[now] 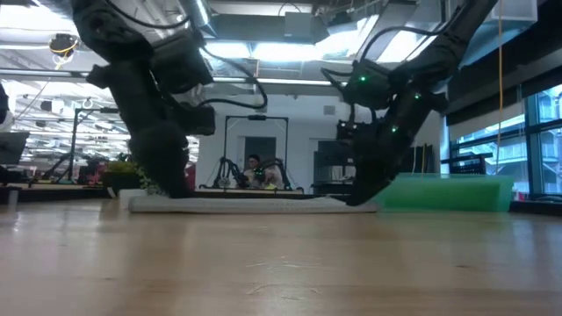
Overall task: Roll microfiber towels into tight, uniform cylinder then place into a basket
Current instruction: Roll the gray microfiber cloth
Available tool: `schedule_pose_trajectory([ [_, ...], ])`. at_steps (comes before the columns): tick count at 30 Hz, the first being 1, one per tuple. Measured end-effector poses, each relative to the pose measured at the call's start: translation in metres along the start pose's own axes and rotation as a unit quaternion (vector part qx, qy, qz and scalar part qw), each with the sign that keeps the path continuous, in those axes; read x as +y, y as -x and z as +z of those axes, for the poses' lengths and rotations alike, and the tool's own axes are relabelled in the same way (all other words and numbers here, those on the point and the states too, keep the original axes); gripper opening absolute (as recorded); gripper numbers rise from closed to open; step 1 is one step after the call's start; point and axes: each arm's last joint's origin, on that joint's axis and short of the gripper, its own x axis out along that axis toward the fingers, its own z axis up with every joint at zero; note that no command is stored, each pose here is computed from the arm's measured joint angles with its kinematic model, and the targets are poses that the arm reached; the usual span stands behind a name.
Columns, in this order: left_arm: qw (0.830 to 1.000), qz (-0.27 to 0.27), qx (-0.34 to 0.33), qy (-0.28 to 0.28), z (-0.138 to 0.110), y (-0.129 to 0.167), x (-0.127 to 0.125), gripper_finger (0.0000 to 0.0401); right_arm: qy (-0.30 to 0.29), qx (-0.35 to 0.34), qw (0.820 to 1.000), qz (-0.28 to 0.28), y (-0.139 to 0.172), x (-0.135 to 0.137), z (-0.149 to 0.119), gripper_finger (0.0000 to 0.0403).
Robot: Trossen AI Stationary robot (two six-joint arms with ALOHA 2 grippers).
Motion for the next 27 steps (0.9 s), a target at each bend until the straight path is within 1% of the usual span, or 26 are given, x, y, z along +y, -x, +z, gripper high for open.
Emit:
schedule_pose_trajectory([
  [4,0.999,-0.043,-0.002,-0.03,-0.004,0.001,-0.019,0.0085,0.025,-0.019,0.999,-0.005,-0.007,0.0,0.003,0.0154],
  [7,0.997,-0.06,-0.026,-0.05,-0.003,0.005,-0.029,0.0085,0.032,-0.032,0.998,-0.044,-0.008,-0.002,0.004,0.0154],
  [9,0.996,-0.052,-0.035,-0.069,-0.002,0.008,-0.034,0.0085,0.039,-0.037,0.995,-0.082,-0.007,-0.004,0.006,0.0154],
  [10,0.995,-0.039,-0.045,-0.074,0.0,0.012,-0.036,0.0085,0.043,-0.042,0.994,-0.096,-0.006,-0.004,0.009,0.0154],
  [13,0.993,0.018,-0.082,-0.085,0.01,0.029,-0.038,0.0085,0.06,-0.06,0.991,-0.108,-0.003,-0.003,0.021,0.0154],
  [15,0.99,0.073,-0.082,-0.083,0.01,0.039,-0.033,0.0085,0.065,-0.073,0.99,-0.098,0.003,0.0,0.033,0.0154],
  [18,0.987,0.128,-0.079,-0.052,0.008,0.052,-0.022,0.0085,0.073,-0.09,0.992,-0.049,0.014,0.01,0.048,0.0154],
  [22,0.987,0.158,-0.031,-0.01,-0.003,0.05,-0.007,0.0085,0.087,-0.076,0.993,0.037,0.01,0.024,0.047,0.0154],
  [23,0.986,0.162,-0.026,-0.002,-0.007,0.047,-0.004,0.0085,0.09,-0.07,0.992,0.048,0.007,0.028,0.045,0.0154],
  [27,0.983,0.182,0.01,0.012,-0.024,0.033,0.006,0.0085,0.092,-0.043,0.993,0.053,-0.012,0.035,0.035,0.0154],
])
